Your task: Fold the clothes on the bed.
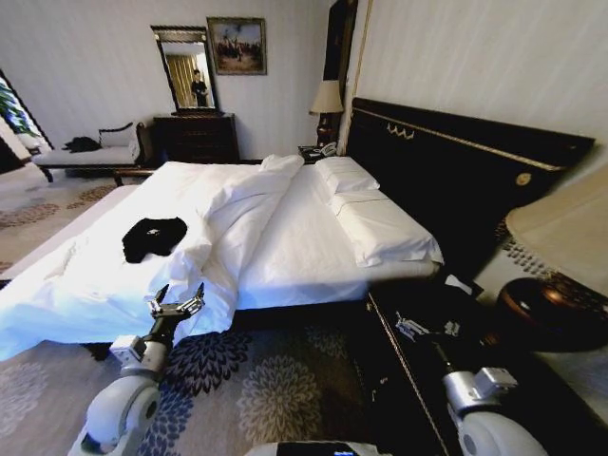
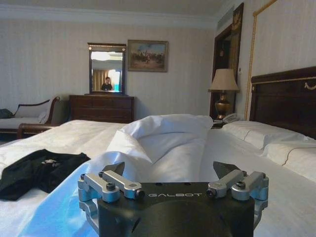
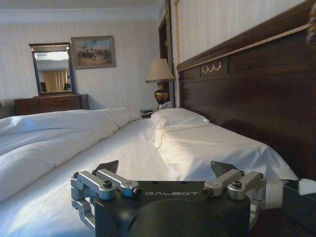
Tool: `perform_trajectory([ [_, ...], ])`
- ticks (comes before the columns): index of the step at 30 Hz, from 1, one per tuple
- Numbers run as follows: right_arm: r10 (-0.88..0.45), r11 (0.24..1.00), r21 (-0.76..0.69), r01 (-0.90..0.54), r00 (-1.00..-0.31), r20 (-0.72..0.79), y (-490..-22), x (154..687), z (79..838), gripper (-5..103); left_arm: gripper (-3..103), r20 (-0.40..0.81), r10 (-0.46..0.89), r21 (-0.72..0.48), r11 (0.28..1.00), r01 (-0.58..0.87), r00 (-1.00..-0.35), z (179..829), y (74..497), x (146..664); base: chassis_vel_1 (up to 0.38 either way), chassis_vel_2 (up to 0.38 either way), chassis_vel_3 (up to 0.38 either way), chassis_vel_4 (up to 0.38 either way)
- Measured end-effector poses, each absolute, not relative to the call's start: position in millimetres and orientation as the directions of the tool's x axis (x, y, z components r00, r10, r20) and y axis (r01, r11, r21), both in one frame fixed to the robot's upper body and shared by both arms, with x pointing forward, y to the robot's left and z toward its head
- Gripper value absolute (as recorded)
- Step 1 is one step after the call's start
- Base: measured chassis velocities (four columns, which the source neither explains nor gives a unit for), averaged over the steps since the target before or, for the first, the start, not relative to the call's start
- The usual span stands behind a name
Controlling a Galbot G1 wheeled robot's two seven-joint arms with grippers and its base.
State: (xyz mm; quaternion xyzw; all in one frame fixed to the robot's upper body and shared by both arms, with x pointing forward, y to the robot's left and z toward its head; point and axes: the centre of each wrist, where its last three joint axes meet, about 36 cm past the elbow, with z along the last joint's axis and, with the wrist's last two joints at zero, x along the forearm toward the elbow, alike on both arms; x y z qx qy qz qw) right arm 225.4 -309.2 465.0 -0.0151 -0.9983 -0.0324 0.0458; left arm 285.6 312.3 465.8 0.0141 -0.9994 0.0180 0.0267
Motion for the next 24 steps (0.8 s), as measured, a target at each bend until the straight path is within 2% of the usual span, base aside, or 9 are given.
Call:
perform_trajectory([
  [24, 0.050, 0.997, 0.060, 0.057, -0.992, 0.118, -309.9, 226.3, 462.6, 100, 100, 0.059, -0.025, -0.035, 0.999, -0.027, -0.998, 463.4, 312.2, 286.5, -0.167, 0.176, 0.165, -0.171],
])
